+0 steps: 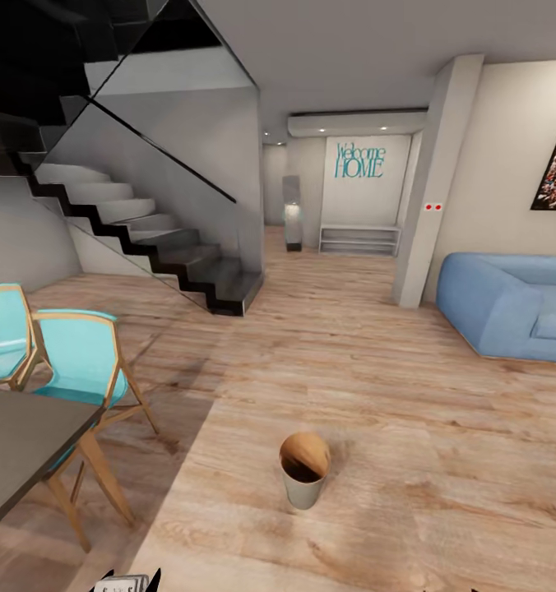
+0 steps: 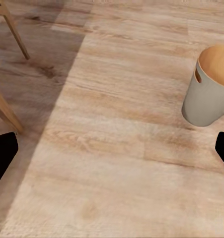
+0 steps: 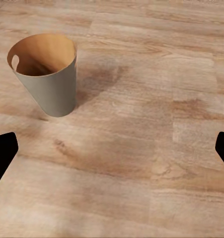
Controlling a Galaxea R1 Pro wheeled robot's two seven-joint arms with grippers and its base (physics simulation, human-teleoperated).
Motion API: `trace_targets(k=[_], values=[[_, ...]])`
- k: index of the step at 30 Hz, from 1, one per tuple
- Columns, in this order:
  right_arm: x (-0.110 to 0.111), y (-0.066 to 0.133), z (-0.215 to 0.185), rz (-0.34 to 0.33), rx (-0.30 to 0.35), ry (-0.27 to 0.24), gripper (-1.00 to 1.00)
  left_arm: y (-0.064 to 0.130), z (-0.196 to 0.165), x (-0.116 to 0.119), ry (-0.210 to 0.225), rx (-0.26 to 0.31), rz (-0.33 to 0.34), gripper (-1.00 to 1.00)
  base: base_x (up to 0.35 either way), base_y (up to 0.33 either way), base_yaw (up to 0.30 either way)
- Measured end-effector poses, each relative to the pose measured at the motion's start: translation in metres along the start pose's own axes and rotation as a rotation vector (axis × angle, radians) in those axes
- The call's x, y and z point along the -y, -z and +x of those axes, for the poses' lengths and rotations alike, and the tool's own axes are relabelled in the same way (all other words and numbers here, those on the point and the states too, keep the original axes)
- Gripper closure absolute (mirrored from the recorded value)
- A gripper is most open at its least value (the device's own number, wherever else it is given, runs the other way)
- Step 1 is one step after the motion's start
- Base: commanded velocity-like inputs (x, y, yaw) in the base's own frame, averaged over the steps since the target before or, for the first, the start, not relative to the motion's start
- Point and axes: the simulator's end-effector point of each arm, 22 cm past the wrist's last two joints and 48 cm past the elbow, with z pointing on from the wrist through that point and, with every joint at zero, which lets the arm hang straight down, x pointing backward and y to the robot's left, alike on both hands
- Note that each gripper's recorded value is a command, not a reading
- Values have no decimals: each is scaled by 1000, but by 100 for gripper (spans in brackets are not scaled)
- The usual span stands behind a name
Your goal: Put the three can of soda from the living room inside the tash can in the kitchen.
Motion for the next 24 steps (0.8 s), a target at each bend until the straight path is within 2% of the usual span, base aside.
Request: trace_targets(k=[9, 24], values=[[0, 0, 0, -1, 0, 0, -100, 0, 0, 0, 0, 0, -1, -100, 236, 0, 0], [-2, 0, 0, -5, 0, 2, -100, 0, 1, -1, 0, -2, -3, -100, 300, -27, 0]])
